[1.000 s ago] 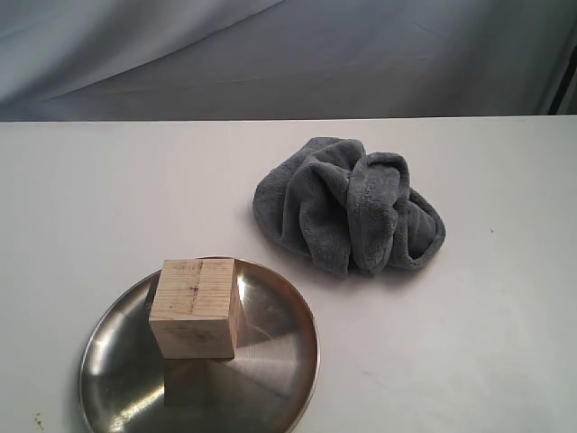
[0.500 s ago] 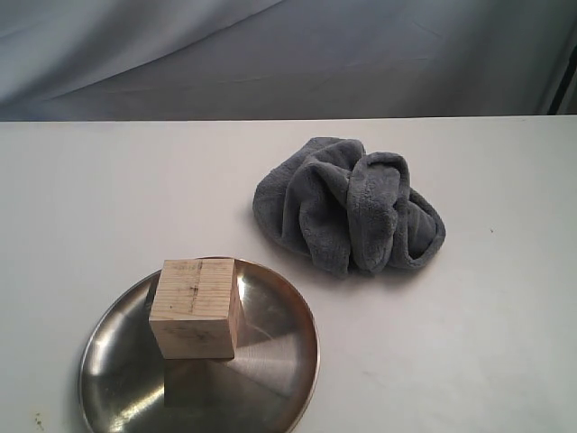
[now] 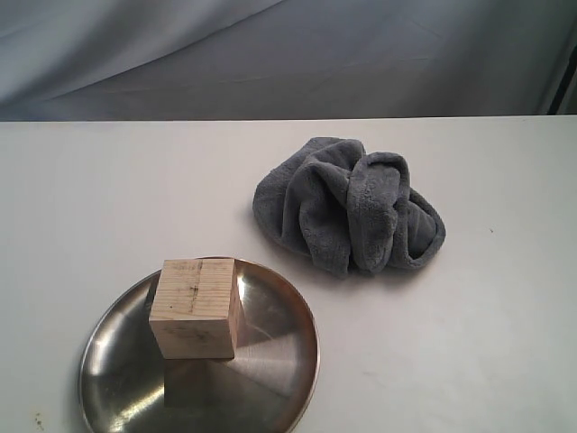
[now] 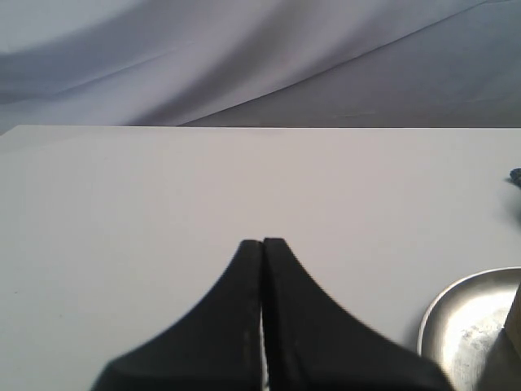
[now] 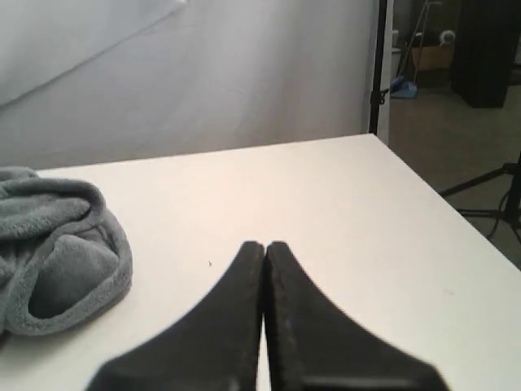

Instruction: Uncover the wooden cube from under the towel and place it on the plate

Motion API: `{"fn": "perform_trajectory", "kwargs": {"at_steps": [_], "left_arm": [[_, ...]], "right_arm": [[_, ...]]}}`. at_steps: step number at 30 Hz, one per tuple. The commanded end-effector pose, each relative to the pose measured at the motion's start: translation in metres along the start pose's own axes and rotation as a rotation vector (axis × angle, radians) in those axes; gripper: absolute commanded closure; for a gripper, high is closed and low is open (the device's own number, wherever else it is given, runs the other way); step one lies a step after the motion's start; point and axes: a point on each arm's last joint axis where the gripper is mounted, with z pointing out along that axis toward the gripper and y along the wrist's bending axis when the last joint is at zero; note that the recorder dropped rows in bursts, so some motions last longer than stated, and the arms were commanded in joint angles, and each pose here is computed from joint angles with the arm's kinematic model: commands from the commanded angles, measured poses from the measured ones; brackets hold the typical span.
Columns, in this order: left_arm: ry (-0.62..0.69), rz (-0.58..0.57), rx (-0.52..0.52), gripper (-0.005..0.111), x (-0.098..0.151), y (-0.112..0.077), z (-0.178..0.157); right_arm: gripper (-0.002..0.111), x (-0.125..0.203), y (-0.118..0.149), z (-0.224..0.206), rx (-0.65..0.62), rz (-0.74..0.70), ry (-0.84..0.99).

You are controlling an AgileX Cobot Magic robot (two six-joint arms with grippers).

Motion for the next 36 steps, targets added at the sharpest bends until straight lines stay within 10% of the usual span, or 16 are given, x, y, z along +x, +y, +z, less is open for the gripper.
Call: {"fn": "perform_trajectory", "kwargs": {"at_steps": [1,36], "left_arm": [[-0.014,-0.009,0.007,0.106,-0.001,0.0,0.0],[-0.014,-0.009,0.007,0.106,-0.001,0.0,0.0]], "right_arm": [[0.108,0.006,-0.002,0.0,0.02,-0.021,0.058],[0.108,0.016,-0.003,-0.013,0.027,-0.04,0.088]]}}
